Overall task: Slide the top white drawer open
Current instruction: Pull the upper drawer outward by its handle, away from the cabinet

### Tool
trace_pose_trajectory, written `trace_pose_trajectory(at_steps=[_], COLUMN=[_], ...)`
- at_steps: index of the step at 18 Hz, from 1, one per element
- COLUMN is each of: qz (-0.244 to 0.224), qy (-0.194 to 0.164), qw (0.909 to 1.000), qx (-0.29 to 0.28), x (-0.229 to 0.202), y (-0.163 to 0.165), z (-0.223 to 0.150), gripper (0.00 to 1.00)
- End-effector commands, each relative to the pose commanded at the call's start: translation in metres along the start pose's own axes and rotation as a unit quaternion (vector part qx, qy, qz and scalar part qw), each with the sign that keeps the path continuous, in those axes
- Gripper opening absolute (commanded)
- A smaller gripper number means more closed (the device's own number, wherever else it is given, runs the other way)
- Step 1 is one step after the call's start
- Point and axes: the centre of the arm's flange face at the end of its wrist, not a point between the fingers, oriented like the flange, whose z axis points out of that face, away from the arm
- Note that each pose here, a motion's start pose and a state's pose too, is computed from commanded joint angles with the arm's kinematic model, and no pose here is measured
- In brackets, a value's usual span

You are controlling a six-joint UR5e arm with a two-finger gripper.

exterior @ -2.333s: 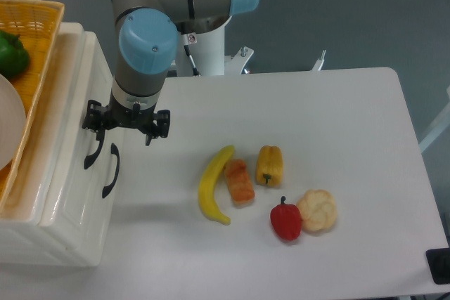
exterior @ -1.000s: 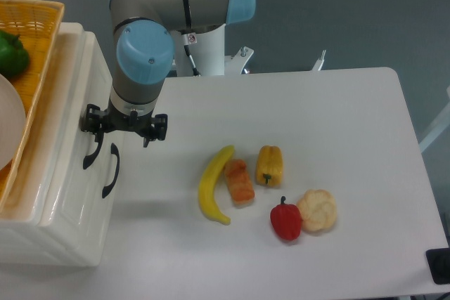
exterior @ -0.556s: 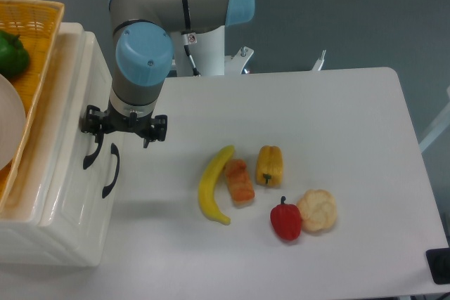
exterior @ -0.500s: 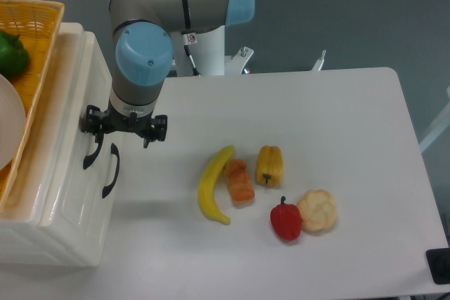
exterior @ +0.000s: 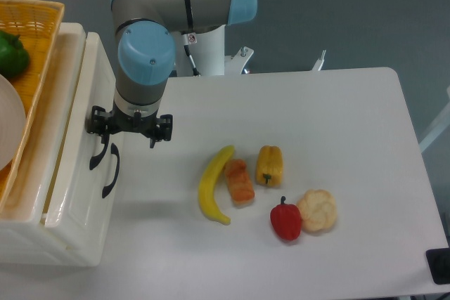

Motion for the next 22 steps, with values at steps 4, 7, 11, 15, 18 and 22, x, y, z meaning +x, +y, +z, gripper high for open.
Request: trace_pose_trajectory(at_steps=[4, 7, 11, 15, 18, 22], qz=[-0.008, 0.002, 0.016, 0.031, 0.029, 0.026], qy=[-0.001, -0.001, -0.002, -0.01, -0.01, -0.01], qw=[0.9999, 1.0, 0.9998, 0.9994, 0.9994, 0.9994], qx=[0.006, 0.007, 0.013, 0.013, 0.016, 0.019], x=[-0.015, -0.021, -0.032, -0.045, -0.055, -0.072], y=[-0.002, -0.003, -0.003, -0.003, -0.004, -0.004], z=[-0.007, -0.009, -0.015, -0.018, -0.021, -0.026], gripper=[1.0, 1.0, 1.0, 1.0, 1.0, 1.0])
